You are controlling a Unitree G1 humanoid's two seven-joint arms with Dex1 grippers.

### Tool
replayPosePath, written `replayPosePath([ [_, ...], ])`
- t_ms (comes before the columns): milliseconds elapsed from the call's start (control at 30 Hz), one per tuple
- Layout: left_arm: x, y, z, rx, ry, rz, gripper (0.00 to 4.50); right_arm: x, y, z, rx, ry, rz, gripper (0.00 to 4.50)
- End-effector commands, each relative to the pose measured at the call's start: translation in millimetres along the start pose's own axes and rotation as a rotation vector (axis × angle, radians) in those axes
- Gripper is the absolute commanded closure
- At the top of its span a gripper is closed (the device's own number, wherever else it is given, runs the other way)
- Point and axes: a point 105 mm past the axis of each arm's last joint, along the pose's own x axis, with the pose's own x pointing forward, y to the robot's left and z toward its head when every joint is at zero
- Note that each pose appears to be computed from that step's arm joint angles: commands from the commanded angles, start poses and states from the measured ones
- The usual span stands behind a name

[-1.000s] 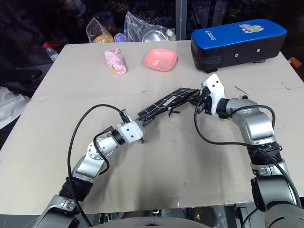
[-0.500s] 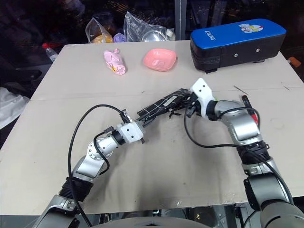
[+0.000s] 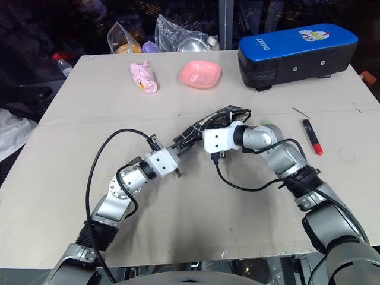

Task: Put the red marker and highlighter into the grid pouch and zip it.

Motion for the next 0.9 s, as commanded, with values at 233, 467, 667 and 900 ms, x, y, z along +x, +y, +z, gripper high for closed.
replayPosePath([
  [233, 4, 8, 8, 0.003, -0.033, 0.029, 4.5, 6, -14, 9, -0.153, -0.023, -0.03, 0.04],
  [467, 5, 7, 8, -0.003, -0.033, 0.026, 4.5, 5, -13, 11, -0.13, -0.031, -0.044, 0.04],
  [667, 0, 10, 2, -0.018, -0.004, 0.043, 4.5, -23, -30, 9, 0.15, -0.095, -0.153, 0.04],
  [900, -2, 5, -6, -0.1, 0.035, 0.056, 4.5, -96, -25, -20, 0.64, -0.072, -0.295, 0.04],
])
